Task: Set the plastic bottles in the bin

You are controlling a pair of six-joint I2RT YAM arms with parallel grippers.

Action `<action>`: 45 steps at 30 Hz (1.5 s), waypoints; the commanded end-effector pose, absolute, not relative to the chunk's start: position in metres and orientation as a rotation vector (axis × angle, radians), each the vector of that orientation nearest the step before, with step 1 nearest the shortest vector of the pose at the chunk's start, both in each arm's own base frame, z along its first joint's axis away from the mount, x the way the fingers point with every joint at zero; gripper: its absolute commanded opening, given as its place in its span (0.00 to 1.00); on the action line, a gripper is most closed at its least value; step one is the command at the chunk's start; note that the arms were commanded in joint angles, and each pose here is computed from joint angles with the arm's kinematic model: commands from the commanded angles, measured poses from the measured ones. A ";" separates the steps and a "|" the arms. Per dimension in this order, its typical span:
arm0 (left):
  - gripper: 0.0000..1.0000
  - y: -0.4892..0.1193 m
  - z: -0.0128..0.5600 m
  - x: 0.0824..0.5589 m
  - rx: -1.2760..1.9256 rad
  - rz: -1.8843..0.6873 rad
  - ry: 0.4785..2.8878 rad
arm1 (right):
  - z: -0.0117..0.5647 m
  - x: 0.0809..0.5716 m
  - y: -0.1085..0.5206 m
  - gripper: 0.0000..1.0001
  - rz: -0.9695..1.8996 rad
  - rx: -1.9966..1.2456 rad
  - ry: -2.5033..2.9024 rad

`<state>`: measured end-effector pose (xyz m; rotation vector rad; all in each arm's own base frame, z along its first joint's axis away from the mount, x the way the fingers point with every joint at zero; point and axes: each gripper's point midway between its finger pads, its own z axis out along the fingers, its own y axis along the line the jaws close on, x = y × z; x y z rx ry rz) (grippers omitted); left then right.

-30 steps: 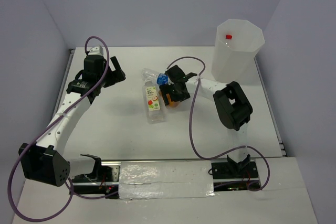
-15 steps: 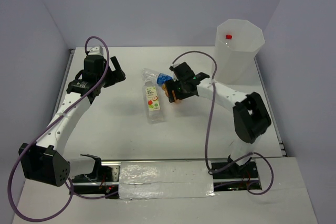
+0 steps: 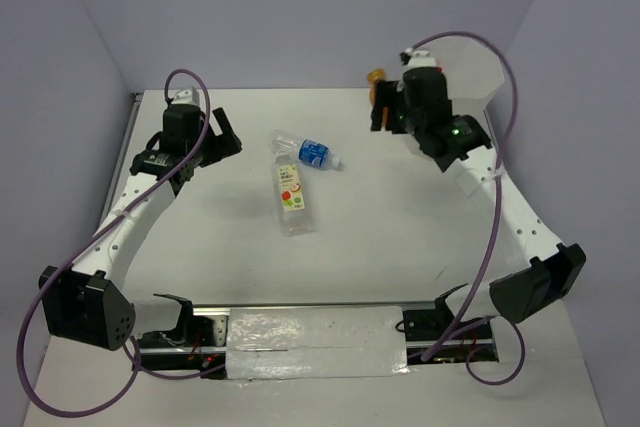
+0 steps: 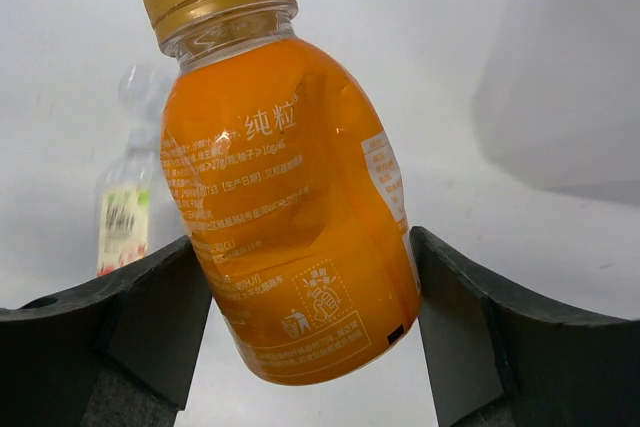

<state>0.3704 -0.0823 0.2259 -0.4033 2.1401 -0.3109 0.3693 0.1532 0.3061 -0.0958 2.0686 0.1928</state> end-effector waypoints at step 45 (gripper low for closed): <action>1.00 -0.030 0.265 0.368 -0.656 -0.116 1.977 | 0.257 0.362 0.300 0.99 0.368 -0.126 2.189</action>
